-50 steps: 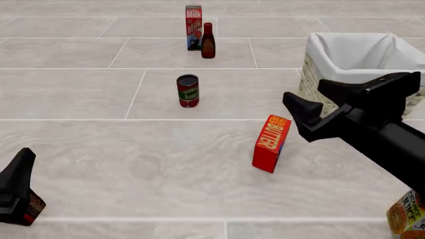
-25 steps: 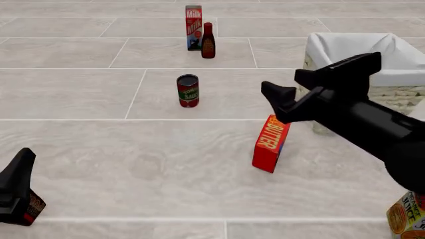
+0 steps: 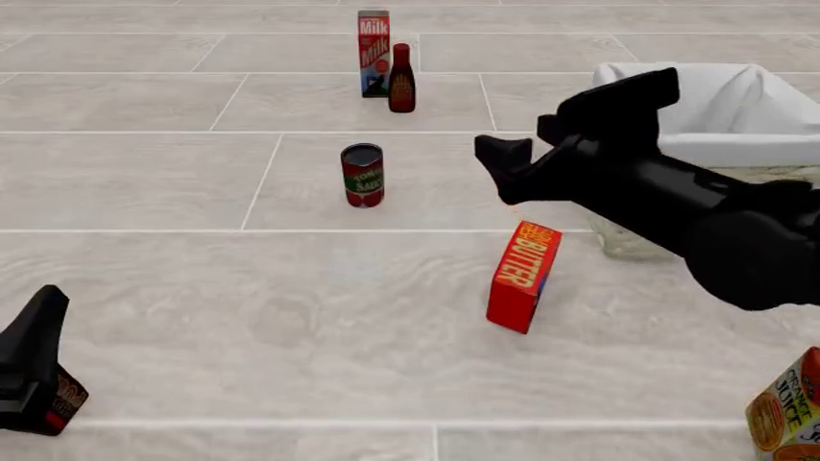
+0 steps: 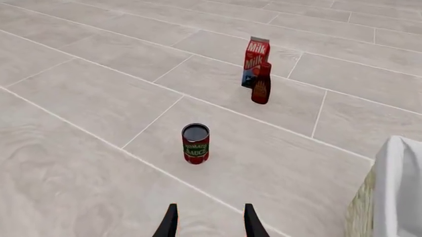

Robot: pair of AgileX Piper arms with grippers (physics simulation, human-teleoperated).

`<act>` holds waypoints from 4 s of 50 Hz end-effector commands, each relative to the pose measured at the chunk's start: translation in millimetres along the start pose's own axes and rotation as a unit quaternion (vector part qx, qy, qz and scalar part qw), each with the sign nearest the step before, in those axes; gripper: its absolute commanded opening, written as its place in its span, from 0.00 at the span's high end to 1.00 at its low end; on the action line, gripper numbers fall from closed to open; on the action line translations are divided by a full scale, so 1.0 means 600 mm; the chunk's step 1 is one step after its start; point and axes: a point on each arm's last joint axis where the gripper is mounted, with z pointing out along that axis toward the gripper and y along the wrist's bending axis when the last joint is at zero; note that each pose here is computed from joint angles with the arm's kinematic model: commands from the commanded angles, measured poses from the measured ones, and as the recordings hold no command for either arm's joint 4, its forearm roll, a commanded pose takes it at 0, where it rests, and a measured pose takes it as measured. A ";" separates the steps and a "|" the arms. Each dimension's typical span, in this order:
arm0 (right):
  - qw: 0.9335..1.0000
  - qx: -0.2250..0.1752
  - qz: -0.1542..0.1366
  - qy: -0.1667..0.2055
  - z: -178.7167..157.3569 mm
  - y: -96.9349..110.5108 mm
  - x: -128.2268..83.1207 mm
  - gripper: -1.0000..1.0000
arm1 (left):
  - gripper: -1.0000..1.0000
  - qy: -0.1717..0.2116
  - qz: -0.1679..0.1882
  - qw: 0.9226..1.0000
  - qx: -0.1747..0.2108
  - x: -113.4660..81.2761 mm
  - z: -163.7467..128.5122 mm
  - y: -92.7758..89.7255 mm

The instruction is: Pick the tomato sauce and place it in the basket.

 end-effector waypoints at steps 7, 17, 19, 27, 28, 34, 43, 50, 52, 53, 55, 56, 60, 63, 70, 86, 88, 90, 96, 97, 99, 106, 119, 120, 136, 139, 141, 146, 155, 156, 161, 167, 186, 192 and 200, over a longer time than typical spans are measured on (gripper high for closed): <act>1.000 0.001 0.004 0.021 0.058 -0.001 -0.005 0.00 | 0.00 0.000 0.000 1.000 0.000 0.000 0.000 0.000; 1.000 0.003 0.004 0.030 0.089 -0.004 -0.004 0.00 | 0.00 0.000 0.000 1.000 0.000 0.000 0.000 0.000; 1.000 0.003 0.003 0.030 0.096 -0.004 -0.007 0.00 | 0.00 0.000 0.000 1.000 0.000 0.000 0.000 0.000; 0.999 0.002 0.004 0.041 0.124 -0.003 -0.002 0.00 | 0.00 0.000 0.000 1.000 0.000 0.000 0.000 0.000; 0.999 0.002 0.003 0.042 0.127 -0.003 -0.001 0.00 | 0.00 0.000 0.000 1.000 0.000 0.000 0.000 0.000; 0.999 0.003 0.002 0.046 0.147 -0.005 0.003 0.00 | 0.00 0.000 0.000 1.000 0.000 0.000 0.000 0.000; 0.999 -0.001 -0.002 0.055 0.173 0.000 0.013 0.00 | 0.00 0.000 0.000 1.000 0.000 0.000 0.000 0.000; 0.998 0.000 0.000 0.057 0.194 -0.001 0.017 0.00 | 0.00 0.000 0.000 1.000 0.000 0.000 0.000 0.000; 0.998 0.001 -0.004 0.058 0.200 -0.003 0.020 0.00 | 0.00 0.000 0.000 1.000 0.000 0.000 0.000 0.000; 0.998 0.002 -0.004 0.058 0.204 -0.004 0.022 0.00 | 0.00 0.000 0.000 1.000 0.000 0.000 0.000 0.000; 0.998 0.005 -0.005 0.058 0.211 -0.008 0.026 0.00 | 0.00 0.000 0.000 1.000 0.000 0.000 0.000 0.000; 0.998 0.006 -0.005 0.059 0.214 -0.009 0.027 0.00 | 0.00 0.000 0.000 1.000 0.000 0.000 0.000 0.000; 0.998 0.008 -0.005 0.059 0.227 -0.013 0.030 0.00 | 0.00 0.000 0.000 1.000 0.000 0.000 0.000 0.000; 0.998 0.008 -0.007 0.060 0.233 -0.013 0.031 0.00 | 0.00 0.000 0.000 1.000 0.000 0.000 0.000 0.000; 0.998 0.004 -0.006 0.063 0.249 -0.008 0.035 0.00 | 0.00 0.000 0.000 1.000 0.000 0.000 0.000 0.000; 0.997 -0.009 -0.014 0.071 0.285 0.011 0.050 0.00 | 0.00 0.000 0.000 1.000 0.000 0.000 0.000 0.000; 0.997 -0.009 -0.013 0.072 0.290 0.012 0.052 0.00 | 0.00 0.000 0.000 1.000 0.000 0.000 0.000 0.000; 0.997 -0.010 -0.013 0.072 0.293 0.013 0.053 0.00 | 0.00 0.000 0.000 1.000 0.000 0.000 0.000 0.000; 0.997 -0.013 -0.014 0.073 0.305 0.018 0.058 0.00 | 0.00 0.000 0.000 1.000 0.000 0.000 0.000 0.000; 0.997 -0.013 -0.014 0.073 0.305 0.018 0.058 0.00 | 0.00 0.000 0.000 1.000 0.000 0.000 0.000 0.000; 0.997 -0.012 -0.015 0.074 0.311 0.017 0.061 0.00 | 0.00 0.000 0.000 1.000 0.000 0.000 0.000 0.000; 0.997 -0.016 -0.020 0.078 0.326 0.023 0.069 0.00 | 0.00 0.000 0.000 1.000 0.000 0.000 0.000 0.000; 0.996 -0.020 -0.018 0.083 0.343 0.031 0.082 0.00 | 0.00 0.000 0.000 1.000 0.000 0.000 0.000 0.000; 0.996 -0.021 -0.019 0.083 0.346 0.031 0.083 0.00 | 0.00 0.000 0.000 1.000 0.000 0.000 0.000 0.000; 0.996 -0.030 -0.015 0.086 0.368 0.048 0.106 0.00 | 0.00 0.000 0.000 1.000 0.000 0.000 0.000 0.000; 0.996 -0.030 -0.014 0.086 0.371 0.048 0.108 0.00 | 0.00 0.000 0.000 1.000 0.000 0.000 0.000 0.000; 0.996 -0.029 -0.015 0.087 0.374 0.047 0.111 0.00 | 0.00 0.000 0.000 1.000 0.000 0.000 0.000 0.000; 0.996 -0.031 -0.013 0.088 0.377 0.051 0.114 0.00 | 0.00 0.000 0.000 1.000 0.000 0.000 0.000 0.000; 0.996 -0.028 -0.013 0.089 0.389 0.046 0.116 0.00 | 0.00 0.000 0.000 1.000 0.000 0.000 0.000 0.000; 0.996 -0.026 -0.012 0.089 0.391 0.044 0.117 0.00 | 0.00 0.000 0.000 1.000 0.000 0.000 0.000 0.000; 0.996 -0.025 -0.013 0.089 0.398 0.042 0.122 0.00 | 0.00 0.000 0.000 1.000 0.000 0.000 0.000 0.000; 0.996 -0.023 -0.011 0.088 0.406 0.039 0.128 0.00 | 0.00 0.000 0.000 1.000 0.000 0.000 0.000 0.000; 0.996 -0.022 -0.009 0.088 0.424 0.038 0.136 0.00 | 0.00 0.000 0.000 1.000 0.000 0.000 0.000 0.000; 0.996 -0.025 -0.010 0.090 0.428 0.044 0.140 0.00 | 0.00 0.000 0.000 1.000 0.000 0.000 0.000 0.000; 0.995 -0.029 -0.014 0.094 0.434 0.050 0.147 0.00 | 0.00 0.000 0.000 1.000 0.000 0.000 0.000 0.000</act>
